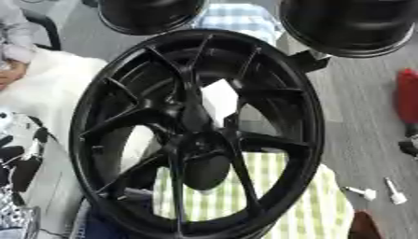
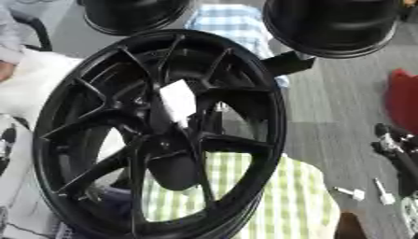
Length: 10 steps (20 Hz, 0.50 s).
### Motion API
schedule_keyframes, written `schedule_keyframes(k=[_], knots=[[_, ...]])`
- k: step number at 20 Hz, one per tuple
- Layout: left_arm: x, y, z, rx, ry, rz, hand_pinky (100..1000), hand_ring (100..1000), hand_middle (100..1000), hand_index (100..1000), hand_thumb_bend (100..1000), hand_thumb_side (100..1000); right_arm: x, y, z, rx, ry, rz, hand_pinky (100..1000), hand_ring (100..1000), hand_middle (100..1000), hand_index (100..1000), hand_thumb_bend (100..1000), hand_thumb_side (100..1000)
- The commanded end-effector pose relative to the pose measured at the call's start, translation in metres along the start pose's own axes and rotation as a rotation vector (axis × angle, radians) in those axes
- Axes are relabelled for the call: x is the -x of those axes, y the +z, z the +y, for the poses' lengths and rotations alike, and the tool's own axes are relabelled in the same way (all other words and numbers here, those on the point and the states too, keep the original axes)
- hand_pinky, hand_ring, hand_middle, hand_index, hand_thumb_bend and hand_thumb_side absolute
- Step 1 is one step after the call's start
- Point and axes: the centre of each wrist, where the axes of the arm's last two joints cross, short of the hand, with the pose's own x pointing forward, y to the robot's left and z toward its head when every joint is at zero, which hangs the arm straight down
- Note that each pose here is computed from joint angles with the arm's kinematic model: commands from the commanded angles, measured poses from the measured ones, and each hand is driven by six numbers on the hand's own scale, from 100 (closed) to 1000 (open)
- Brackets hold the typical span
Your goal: Pull the pin out of the wheel hub.
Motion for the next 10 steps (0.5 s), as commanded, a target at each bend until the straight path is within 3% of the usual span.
schedule_keyframes(k=[1, 4, 10], knots=[[-0.007, -0.009, 0.007, -0.035, 0.022, -0.014, 695, 632, 489, 702, 767, 392, -0.041, -0.016, -0.013, -0.017, 0.082, -0.115, 732, 624, 650, 752, 387, 410], [-0.006, -0.011, 0.011, -0.054, 0.026, -0.013, 696, 633, 489, 702, 770, 392, -0.084, -0.027, -0.017, -0.084, 0.182, -0.222, 736, 629, 655, 755, 385, 388], [-0.018, -0.016, 0.021, -0.099, 0.055, -0.082, 699, 637, 494, 705, 771, 394, -0.190, -0.039, -0.014, -0.279, 0.452, -0.443, 749, 651, 665, 761, 416, 359]])
